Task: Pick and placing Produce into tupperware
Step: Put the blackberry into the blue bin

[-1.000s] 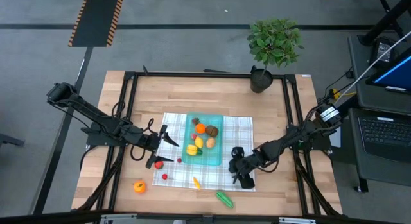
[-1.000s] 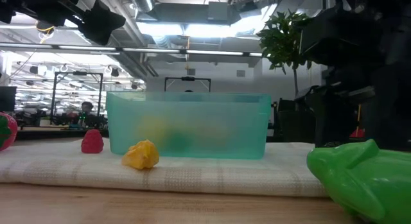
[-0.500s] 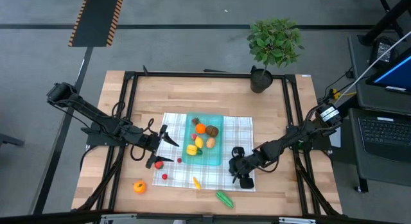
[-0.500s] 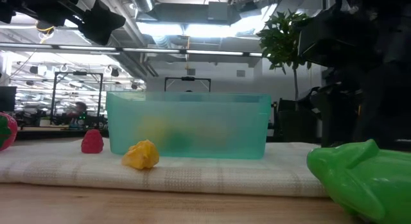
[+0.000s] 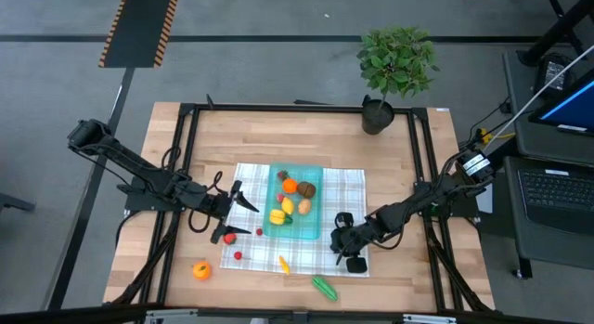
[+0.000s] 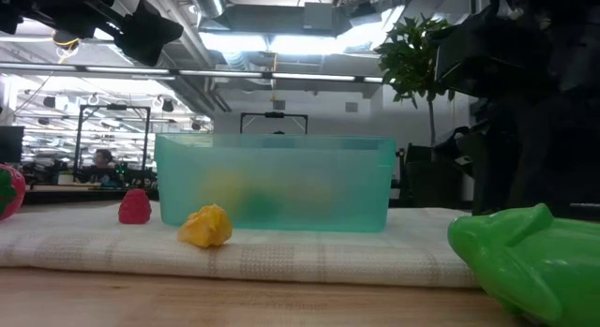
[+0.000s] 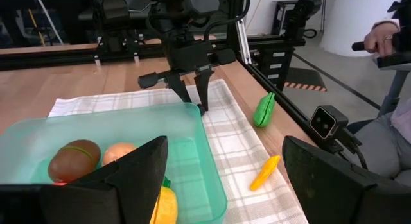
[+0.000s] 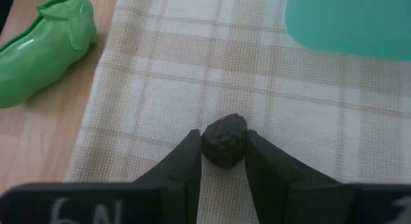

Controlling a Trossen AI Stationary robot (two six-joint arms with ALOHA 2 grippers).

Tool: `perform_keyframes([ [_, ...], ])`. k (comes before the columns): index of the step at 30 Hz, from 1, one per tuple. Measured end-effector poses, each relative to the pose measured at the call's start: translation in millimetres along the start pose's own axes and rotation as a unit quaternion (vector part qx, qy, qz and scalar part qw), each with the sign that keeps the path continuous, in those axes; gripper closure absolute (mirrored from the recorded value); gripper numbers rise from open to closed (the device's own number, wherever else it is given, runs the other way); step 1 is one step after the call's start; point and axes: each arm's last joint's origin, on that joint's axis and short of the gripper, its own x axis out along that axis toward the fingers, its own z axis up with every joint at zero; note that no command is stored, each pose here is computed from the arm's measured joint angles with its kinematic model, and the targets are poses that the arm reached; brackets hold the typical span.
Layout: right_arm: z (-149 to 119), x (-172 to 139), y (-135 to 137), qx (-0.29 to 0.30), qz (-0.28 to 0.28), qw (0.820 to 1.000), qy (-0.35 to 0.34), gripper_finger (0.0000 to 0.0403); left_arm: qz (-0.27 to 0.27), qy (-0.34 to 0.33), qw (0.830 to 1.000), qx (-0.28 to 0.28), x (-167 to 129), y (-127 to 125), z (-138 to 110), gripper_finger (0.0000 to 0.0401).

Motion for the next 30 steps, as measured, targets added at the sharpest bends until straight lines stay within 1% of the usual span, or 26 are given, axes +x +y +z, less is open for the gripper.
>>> perform_keyframes([
  [12, 2, -2, 0, 0.001, 0.002, 1.0, -0.006, 0.0309, 0.0, 0.0, 1.0, 0.0, 0, 0, 0, 0.0103],
  [20, 15, -31, 3, 0.003, 0.018, 0.999, -0.051, 0.0309, 0.0, 0.0, 1.0, 0.0, 0, 0, 0, 0.0103],
  [23, 18, -44, 2, 0.0, 0.003, 0.998, -0.06, 0.0309, 0.0, 0.0, 1.0, 0.0, 0, 0, 0, 0.0103],
  [30, 21, -69, -4, -0.04, -0.052, 0.993, -0.102, 0.031, 0.0, 0.0, 1.0, 0.0, 0, 0, 0, 0.0103],
])
